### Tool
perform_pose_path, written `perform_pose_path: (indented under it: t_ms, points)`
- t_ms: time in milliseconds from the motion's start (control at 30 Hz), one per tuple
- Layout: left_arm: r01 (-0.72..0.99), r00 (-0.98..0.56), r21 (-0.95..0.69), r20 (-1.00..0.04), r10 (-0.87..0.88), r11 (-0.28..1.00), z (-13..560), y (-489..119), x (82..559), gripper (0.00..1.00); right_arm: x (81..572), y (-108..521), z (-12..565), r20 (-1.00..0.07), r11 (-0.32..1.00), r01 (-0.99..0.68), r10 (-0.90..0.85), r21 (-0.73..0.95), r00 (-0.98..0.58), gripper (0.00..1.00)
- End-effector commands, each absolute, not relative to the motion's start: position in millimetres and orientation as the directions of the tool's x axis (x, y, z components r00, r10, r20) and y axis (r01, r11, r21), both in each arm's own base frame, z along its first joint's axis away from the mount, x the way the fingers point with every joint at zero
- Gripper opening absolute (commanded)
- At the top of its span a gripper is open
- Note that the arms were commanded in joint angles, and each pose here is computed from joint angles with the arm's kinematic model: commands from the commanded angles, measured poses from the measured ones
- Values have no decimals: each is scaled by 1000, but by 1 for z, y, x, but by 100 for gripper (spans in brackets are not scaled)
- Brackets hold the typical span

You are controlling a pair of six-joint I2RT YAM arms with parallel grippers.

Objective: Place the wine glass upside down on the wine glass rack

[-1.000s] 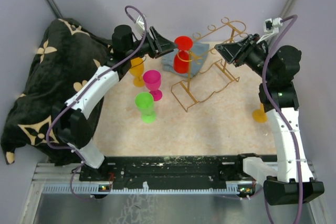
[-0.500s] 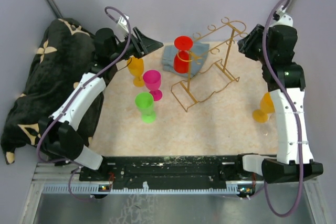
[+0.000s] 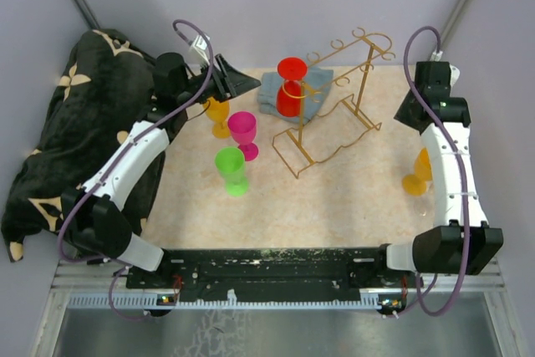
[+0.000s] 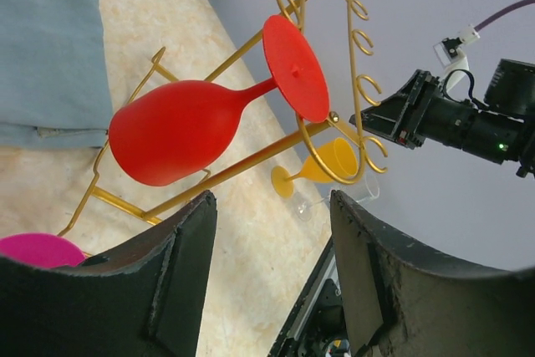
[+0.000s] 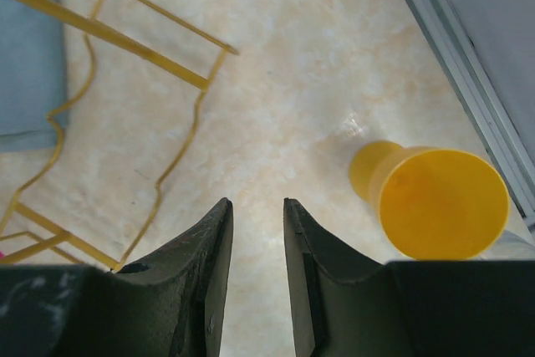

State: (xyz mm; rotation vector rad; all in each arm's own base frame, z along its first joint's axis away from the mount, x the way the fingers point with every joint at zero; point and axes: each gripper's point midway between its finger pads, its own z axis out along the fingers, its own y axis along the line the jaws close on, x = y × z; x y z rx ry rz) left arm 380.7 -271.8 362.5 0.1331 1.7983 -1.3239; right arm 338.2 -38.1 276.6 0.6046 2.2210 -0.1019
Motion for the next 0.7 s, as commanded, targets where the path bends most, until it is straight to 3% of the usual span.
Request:
perform_pose_path:
  t_ms: [0,667]
  points:
    - [595,-573,-678,-734,-364,430,370,-267,369,63,330,-60,262,-722,853,519,395,59,-567,31]
    - [610,-562,-683,-731,-387,402,366,-253,366,64,306,-97,210,-624,776,630,482,-22,-616,33]
